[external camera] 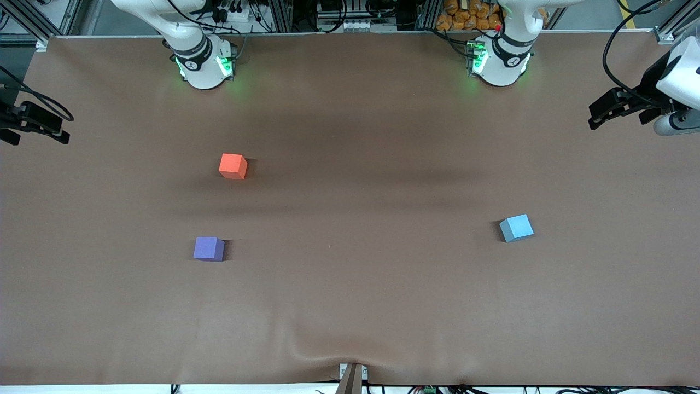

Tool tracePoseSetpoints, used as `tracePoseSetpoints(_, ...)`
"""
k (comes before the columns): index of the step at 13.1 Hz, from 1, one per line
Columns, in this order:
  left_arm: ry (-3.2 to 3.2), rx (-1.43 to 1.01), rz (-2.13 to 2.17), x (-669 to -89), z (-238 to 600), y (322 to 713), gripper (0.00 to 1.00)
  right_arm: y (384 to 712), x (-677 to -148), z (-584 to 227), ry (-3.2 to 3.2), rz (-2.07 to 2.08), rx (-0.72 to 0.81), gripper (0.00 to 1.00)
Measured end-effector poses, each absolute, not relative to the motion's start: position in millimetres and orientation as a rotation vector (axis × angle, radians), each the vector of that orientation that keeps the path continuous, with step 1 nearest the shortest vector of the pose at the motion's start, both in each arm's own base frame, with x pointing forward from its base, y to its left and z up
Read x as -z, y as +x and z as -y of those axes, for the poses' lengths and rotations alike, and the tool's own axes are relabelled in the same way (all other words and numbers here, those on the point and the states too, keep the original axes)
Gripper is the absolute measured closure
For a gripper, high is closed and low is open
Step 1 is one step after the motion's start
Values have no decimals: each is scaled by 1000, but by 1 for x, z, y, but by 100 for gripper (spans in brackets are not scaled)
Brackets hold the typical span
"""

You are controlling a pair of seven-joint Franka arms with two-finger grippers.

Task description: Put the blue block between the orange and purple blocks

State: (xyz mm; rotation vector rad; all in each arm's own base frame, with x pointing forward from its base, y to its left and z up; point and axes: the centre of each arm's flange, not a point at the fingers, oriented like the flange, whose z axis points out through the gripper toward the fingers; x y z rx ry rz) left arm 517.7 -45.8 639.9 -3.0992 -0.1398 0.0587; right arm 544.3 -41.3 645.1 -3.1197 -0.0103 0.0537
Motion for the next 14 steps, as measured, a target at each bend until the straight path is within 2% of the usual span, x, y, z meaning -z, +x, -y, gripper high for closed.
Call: tracePoseSetpoints(14, -3099, -68, 139, -636, 46, 520, 0, 548, -646, 25, -3121, 60, -26, 0)
